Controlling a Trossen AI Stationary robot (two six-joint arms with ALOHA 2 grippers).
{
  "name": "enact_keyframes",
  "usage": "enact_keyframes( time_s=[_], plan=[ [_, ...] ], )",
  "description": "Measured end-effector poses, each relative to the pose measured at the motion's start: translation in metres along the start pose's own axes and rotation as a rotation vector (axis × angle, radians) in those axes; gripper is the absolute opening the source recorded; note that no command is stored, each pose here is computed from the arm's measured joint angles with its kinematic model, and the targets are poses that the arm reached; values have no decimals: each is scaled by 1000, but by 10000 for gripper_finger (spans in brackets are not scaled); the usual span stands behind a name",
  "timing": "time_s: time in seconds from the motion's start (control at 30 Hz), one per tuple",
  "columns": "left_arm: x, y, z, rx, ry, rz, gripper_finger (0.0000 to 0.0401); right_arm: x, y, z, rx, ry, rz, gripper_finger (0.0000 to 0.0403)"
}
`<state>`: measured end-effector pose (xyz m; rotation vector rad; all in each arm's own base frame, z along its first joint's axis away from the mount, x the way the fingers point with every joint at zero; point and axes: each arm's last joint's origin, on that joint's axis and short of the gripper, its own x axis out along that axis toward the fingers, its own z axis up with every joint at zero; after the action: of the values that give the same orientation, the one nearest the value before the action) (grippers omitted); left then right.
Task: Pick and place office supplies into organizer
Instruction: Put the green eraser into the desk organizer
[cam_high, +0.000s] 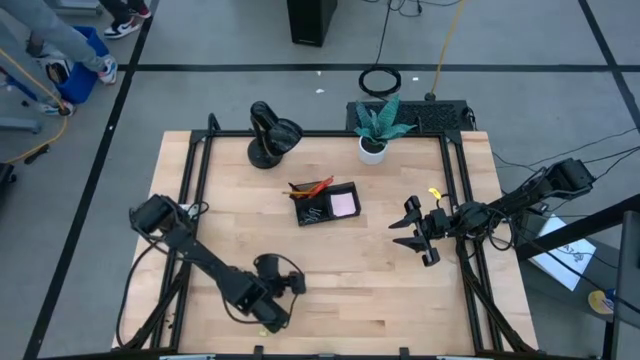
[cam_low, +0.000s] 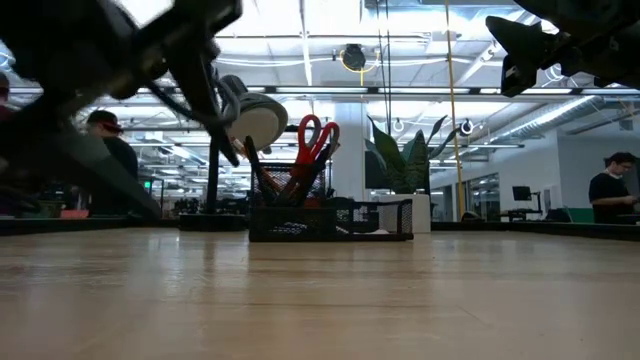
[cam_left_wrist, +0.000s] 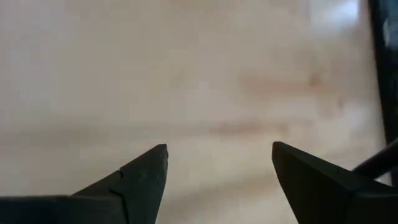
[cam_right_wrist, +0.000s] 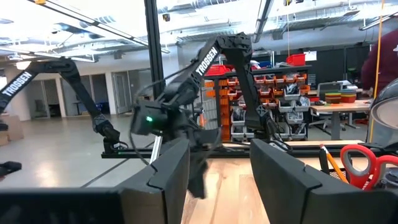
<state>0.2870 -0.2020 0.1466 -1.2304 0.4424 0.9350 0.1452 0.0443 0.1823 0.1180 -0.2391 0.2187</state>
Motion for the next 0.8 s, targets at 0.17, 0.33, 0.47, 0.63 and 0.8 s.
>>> enact_keyframes(
  time_s=[0.17, 0.33, 0.47, 0.63, 0.8],
  plan=[
    [-20, -25, -5, -91, 99, 127, 282, 0, 0, 0, 0, 0, 1, 160],
    [-50, -48, -7, -137, 179, 240, 277, 0, 0, 0, 0, 0, 0, 160],
    [-59, -41, -15, -156, 165, 369, 282, 0, 0, 0, 0, 0, 1, 160],
    [-71, -38, -23, 44, 263, 353, 274, 0, 0, 0, 0, 0, 1, 160],
    [-78, -33, -33, 171, 387, 362, 271, 0, 0, 0, 0, 0, 0, 160]
  ],
)
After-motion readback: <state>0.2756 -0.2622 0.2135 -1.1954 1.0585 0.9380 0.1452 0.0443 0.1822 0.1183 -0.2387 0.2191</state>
